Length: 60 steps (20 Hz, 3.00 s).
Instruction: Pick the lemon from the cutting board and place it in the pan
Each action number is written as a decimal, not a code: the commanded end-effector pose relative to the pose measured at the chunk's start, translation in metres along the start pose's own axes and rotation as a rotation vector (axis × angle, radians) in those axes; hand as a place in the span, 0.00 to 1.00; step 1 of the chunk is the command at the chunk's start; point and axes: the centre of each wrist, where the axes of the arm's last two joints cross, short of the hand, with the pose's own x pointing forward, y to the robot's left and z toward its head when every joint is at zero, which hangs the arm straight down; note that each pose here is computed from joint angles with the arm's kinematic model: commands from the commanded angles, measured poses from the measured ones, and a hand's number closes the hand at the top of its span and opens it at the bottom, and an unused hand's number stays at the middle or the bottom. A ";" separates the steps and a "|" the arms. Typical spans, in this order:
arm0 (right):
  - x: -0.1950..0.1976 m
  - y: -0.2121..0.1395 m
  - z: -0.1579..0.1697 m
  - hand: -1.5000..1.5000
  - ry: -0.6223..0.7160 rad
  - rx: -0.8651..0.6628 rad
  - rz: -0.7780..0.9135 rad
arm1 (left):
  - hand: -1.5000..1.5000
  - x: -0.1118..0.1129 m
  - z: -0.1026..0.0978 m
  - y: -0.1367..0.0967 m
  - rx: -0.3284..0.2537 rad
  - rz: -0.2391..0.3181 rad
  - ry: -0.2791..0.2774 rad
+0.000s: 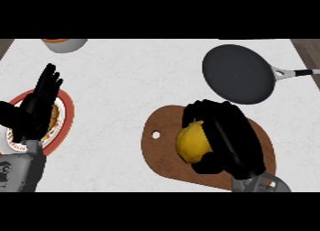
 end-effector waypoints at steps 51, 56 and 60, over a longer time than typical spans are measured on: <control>-0.309 -0.031 -0.062 0.00 0.270 -0.365 -0.622 | 0.50 0.009 -0.013 -0.021 -0.065 0.018 -0.049; -0.344 -0.035 -0.011 0.00 0.210 -0.298 -0.807 | 0.50 -0.002 -0.005 -0.024 -0.051 0.010 -0.013; -0.368 -0.052 0.031 0.00 0.137 -0.256 -0.877 | 0.50 -0.003 0.002 -0.009 -0.032 0.020 -0.004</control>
